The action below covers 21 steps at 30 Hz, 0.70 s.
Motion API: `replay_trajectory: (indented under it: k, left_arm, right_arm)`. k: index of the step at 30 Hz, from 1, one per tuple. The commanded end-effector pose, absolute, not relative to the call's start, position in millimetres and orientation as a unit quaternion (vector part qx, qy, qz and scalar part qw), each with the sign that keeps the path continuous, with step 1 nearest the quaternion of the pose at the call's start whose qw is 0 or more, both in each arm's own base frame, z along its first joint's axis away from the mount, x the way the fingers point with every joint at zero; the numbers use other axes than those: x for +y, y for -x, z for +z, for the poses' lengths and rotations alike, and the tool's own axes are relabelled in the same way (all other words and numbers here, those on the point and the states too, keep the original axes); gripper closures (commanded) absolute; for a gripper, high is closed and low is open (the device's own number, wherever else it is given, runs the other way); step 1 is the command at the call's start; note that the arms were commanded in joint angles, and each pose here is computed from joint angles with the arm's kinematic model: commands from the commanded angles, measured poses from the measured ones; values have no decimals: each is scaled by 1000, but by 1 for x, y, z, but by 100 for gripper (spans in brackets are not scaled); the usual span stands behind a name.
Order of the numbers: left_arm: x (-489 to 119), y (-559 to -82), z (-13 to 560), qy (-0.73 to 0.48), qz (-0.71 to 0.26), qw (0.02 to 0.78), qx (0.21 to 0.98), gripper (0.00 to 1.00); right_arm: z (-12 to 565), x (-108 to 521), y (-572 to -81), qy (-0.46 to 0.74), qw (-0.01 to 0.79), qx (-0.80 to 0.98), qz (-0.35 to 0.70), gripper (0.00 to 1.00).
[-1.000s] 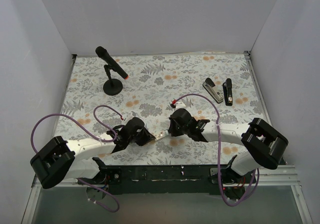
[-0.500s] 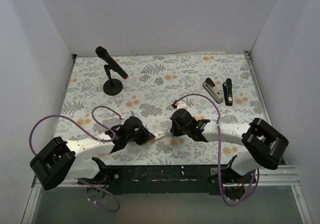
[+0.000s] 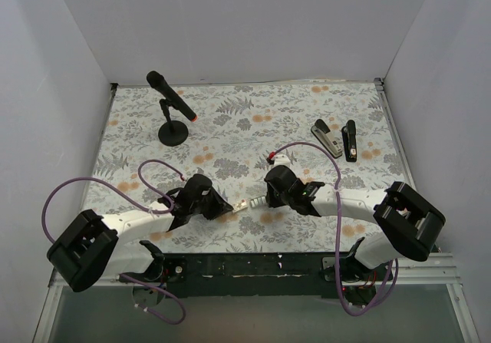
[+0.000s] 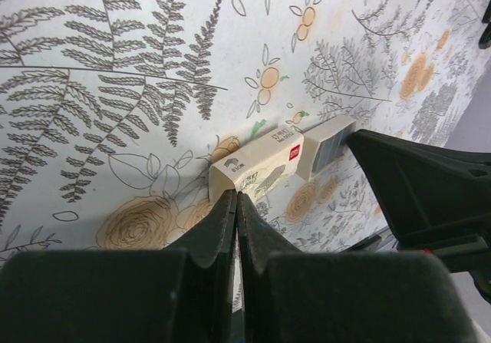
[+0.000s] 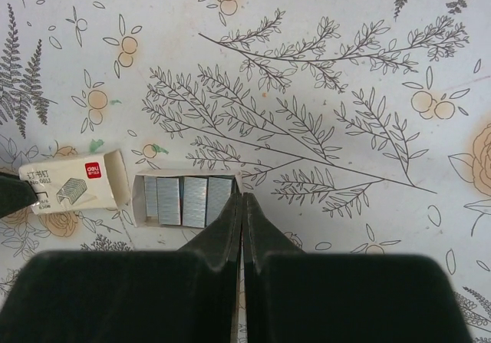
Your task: Load the staples into the stapler
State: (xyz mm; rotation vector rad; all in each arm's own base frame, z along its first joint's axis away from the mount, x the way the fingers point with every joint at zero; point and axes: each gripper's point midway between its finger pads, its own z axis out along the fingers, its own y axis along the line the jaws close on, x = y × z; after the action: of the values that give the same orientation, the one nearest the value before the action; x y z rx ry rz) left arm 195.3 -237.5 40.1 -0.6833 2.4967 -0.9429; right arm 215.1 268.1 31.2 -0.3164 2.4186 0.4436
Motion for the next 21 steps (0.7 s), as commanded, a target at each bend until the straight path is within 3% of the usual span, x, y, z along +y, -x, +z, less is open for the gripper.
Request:
replay_trajectory:
  k: [1,9,12,14,18,21]
  left_arm:
    - [-231,-195,34,222,-319,187,902,100]
    - [-221,-207,31,225,-306,203,903,99]
    - [-221,-208,31,224,-305,203,903,94]
    - [-220,-208,32,225,-305,203,903,87]
    - [-217,-208,38,227,-306,212,900,66]
    - [-213,-211,49,233,-306,230,894,54]
  right_arm:
    - [37,266,-219,121,335,920,166,99]
    - [39,277,-217,135,329,915,188,99]
    - [40,283,-214,152,323,911,204,99]
    - [43,288,-214,163,328,905,215,99]
    - [49,289,-214,168,332,901,220,78]
    - [57,286,-217,172,342,899,212,70]
